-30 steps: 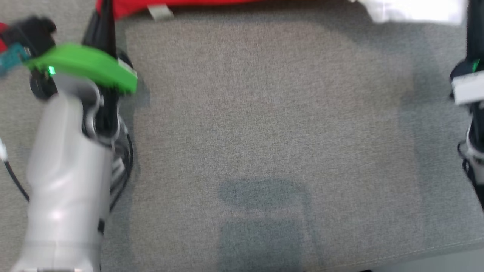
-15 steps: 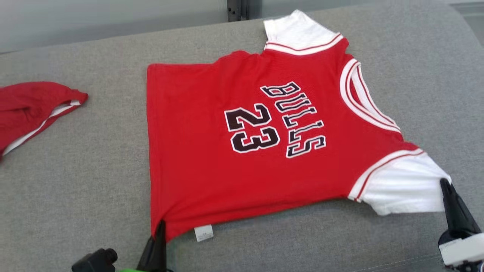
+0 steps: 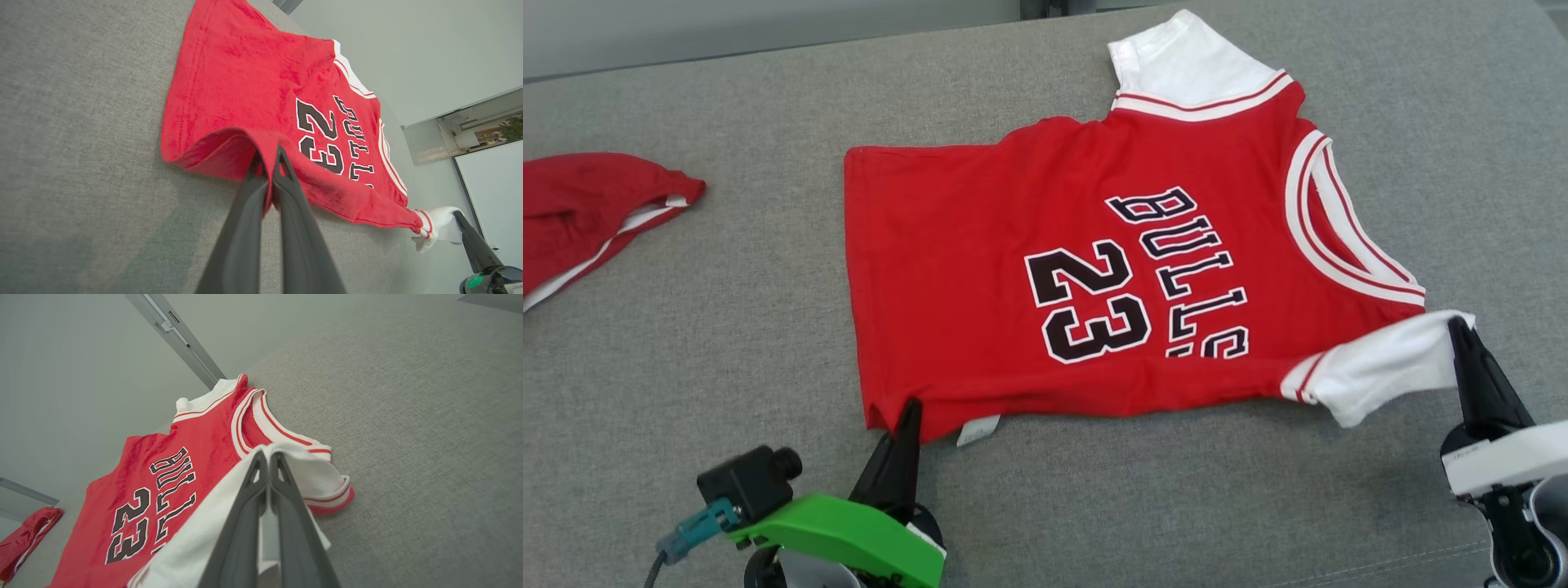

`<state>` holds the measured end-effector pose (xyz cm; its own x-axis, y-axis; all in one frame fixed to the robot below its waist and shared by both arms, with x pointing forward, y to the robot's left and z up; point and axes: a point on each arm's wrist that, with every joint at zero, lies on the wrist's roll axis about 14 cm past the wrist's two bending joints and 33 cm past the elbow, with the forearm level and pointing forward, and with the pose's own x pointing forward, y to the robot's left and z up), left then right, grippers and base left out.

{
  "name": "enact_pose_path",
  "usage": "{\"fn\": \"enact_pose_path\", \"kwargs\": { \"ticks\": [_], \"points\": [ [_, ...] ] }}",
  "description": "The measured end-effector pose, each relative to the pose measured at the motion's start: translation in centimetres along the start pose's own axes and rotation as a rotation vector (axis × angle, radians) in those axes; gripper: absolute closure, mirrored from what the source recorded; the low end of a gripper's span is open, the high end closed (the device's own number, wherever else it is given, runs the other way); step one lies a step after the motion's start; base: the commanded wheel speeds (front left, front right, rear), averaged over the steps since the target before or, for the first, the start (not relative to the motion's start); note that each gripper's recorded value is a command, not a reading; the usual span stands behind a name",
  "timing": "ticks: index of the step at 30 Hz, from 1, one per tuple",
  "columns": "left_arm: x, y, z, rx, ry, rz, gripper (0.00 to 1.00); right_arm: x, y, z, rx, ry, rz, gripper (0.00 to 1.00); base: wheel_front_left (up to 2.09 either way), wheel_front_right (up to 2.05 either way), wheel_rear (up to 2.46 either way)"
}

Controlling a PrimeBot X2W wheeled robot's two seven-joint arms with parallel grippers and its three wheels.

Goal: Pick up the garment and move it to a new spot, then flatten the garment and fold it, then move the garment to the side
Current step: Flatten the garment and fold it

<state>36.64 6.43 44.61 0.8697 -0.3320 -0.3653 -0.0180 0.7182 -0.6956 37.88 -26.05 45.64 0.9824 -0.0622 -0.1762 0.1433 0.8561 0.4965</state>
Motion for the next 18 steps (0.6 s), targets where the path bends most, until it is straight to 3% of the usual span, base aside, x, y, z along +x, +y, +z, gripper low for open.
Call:
{"fn": "enact_pose_path", "kwargs": {
  "ticks": [5, 15, 16, 17, 18],
  "points": [
    [2.4, -0.8, 0.7, -0.035, 0.051, -0.036, 1.00, 3.1, 1.0, 0.2, -0.045, 0.027, 0.047, 1.00, 0.00, 0.00, 0.00],
    [4.1, 0.5, 1.1, -0.035, 0.132, 0.010, 1.00, 6.4, 1.7, 0.3, -0.135, 0.081, 0.083, 1.00, 0.00, 0.00, 0.00],
    [4.2, 0.8, 1.2, -0.041, 0.132, 0.022, 0.85, 6.6, 1.6, 0.0, -0.142, 0.101, 0.080, 0.92, 0.00, 0.00, 0.00],
    [4.2, 1.0, 1.2, -0.043, 0.132, 0.028, 0.52, 6.7, 1.5, -0.2, -0.157, 0.115, 0.081, 0.52, 0.00, 0.00, 0.00],
    [4.3, 1.2, 1.1, -0.044, 0.139, 0.034, 0.00, 6.9, 1.5, -0.3, -0.173, 0.119, 0.081, 0.00, 0.00, 0.00, 0.00]
  ]
}}
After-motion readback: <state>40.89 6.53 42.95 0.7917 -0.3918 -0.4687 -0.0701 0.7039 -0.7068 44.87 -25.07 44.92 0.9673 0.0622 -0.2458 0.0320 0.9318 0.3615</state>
